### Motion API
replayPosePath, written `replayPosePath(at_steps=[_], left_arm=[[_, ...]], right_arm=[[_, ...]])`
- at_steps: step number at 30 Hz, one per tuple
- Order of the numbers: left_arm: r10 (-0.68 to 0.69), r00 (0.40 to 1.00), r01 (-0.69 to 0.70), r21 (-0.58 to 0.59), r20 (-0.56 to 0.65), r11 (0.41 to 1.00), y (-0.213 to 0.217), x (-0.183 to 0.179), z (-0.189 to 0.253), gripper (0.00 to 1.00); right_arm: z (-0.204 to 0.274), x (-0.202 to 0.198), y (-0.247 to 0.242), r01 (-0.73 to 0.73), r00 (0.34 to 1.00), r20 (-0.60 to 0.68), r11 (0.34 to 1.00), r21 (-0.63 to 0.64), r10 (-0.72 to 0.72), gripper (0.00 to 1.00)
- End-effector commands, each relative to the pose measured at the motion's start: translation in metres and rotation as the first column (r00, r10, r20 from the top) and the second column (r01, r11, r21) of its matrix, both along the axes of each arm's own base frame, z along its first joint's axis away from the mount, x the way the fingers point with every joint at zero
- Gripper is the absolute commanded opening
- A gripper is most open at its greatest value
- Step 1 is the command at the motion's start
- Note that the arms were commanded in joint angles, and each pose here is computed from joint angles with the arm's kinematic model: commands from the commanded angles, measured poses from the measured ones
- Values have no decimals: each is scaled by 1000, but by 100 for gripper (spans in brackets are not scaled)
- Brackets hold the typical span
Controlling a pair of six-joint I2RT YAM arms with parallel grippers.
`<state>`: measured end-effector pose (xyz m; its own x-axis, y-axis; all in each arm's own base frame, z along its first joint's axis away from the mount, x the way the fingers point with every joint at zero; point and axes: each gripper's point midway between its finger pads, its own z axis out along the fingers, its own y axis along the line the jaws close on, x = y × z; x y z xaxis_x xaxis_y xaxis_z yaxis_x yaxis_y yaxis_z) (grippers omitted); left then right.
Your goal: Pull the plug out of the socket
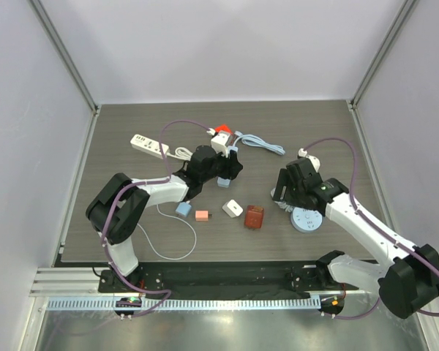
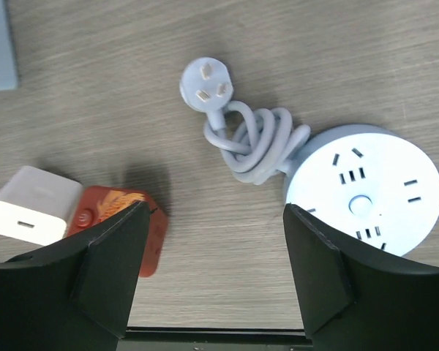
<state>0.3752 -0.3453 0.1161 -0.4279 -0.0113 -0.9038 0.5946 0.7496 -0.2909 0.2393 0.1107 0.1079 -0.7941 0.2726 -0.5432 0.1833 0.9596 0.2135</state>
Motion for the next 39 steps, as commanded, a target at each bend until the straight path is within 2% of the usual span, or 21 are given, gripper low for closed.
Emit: replayPosePath(at_steps=[1,10,15,20,23,24,29,33,39], left_arm=[[2,998,1,-46,63,999,-6,8,25,51],[4,998,-1,-41,64,999,-6,8,24,51],[5,998,-2,-42,63,999,-6,8,24,51],[7,998,-5,-38,67,999,-4,9,24,51],[11,998,-8,-38,66,999,-3,9,24,51],[12,998,-9,-38,68,999,-3,10,25,51],[13,998,-11,-40,63,999,-2,11,23,51],[14,998,-11,-41,61,999,-2,11,23,51],[21,998,-18,-39,61,999,1,13,22,52]], right_arm=[[-10,-4,-10,5,1000,-19,999,-50,-6,78],[-34,-2,-2,4,999,-54,1000,-24,-6,72],[-40,12,1,18,999,-28,999,-29,-19,70],[-49,26,0,16,999,-40,999,-50,-18,57],[-49,40,-10,33,999,-20,994,-102,-35,51],[-43,47,-16,42,999,6,990,-136,-41,46],[-19,79,-31,64,995,92,965,-254,-42,36],[5,116,-26,72,985,168,960,-272,-26,35],[10,158,-21,55,983,185,950,-307,3,35]])
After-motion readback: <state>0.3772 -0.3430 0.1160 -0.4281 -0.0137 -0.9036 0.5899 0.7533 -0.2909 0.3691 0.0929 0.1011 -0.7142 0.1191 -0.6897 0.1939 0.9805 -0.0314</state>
